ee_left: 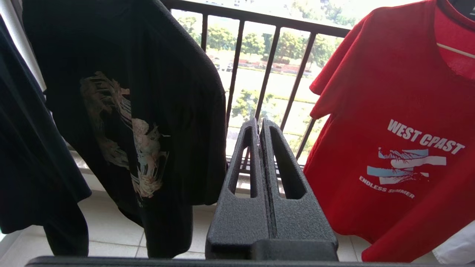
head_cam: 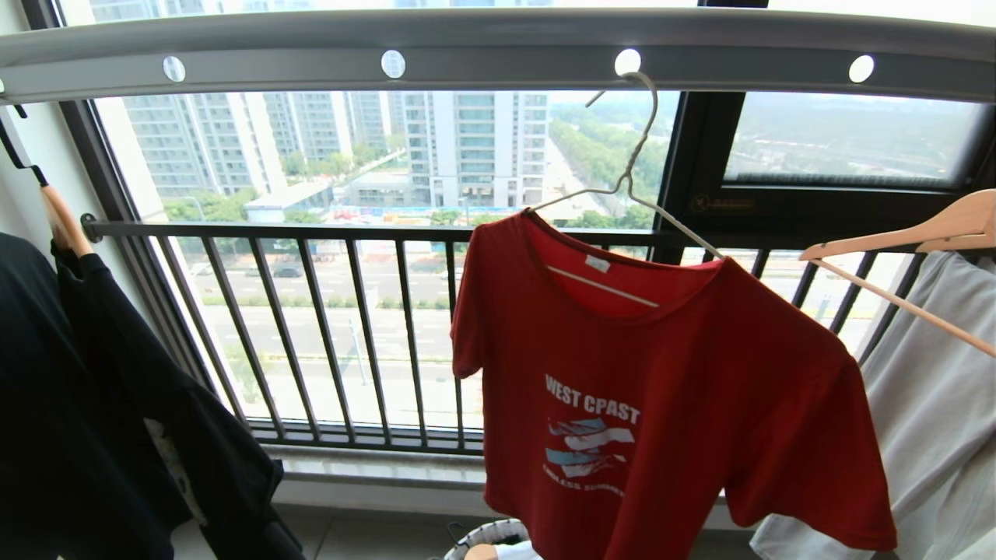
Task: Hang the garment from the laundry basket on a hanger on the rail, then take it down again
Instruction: Take the clothes off the clothes rack
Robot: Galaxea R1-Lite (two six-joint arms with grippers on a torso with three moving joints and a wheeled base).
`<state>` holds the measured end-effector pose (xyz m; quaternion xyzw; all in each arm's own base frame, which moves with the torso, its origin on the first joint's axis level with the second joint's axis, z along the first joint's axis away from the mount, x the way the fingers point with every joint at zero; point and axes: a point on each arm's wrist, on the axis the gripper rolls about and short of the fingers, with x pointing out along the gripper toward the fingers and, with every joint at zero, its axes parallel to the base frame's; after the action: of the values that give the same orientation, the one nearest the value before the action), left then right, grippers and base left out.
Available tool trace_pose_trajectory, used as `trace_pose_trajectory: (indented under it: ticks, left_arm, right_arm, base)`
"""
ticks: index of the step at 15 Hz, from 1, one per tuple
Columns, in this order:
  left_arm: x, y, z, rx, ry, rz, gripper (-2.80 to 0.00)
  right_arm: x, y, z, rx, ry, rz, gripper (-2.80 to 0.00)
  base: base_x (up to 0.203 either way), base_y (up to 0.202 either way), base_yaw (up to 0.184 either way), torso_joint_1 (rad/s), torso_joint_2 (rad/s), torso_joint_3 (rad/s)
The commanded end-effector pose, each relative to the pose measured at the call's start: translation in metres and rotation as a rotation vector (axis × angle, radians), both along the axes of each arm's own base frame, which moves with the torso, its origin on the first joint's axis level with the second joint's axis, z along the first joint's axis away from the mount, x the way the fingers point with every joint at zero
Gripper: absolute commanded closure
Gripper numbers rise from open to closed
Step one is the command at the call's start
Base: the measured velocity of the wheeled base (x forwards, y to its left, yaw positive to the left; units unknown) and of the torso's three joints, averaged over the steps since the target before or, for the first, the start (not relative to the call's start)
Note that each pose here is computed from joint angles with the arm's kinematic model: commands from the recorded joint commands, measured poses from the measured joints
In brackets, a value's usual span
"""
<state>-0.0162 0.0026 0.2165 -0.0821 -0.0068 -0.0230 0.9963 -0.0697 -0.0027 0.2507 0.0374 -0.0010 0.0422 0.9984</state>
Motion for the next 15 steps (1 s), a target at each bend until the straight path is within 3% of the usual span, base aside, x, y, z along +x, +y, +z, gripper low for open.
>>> trace_pose_trajectory:
  ticks: [1,4,7,12,15]
  left_arm:
    - [-0.024,0.001,-0.006,-0.011,-0.094,0.037,0.00]
    - [-0.029,-0.001,-0.034,-0.004,-0.079,0.025,0.00]
    - [-0.030,-0.003,-0.078,0.017,-0.051,-0.012,0.00]
    - [-0.013,-0.003,-0.133,0.140,0.057,-0.010,0.00]
    - [-0.007,-0.003,-0.135,0.227,-0.051,-0.001,0.00]
  right_arm:
    - [-0.002,0.003,-0.001,0.000,0.018,-0.037,0.00]
    - [-0.009,0.003,-0.026,-0.005,0.040,-0.038,0.00]
    - [-0.009,0.003,-0.068,-0.077,0.063,-0.012,0.00]
    - [0.017,0.004,-0.125,-0.118,-0.012,0.019,0.00]
    - [0.041,0.004,-0.163,-0.166,-0.013,-0.002,0.00]
  base:
    - [0.000,0.000,0.000,0.000,0.00,0.000]
    - [0.000,0.000,0.000,0.000,0.00,0.000]
    - [0.000,0.000,0.000,0.000,0.00,0.000]
    - [0.000,0.000,0.000,0.000,0.00,0.000]
    - [0.000,0.000,0.000,0.000,0.00,0.000]
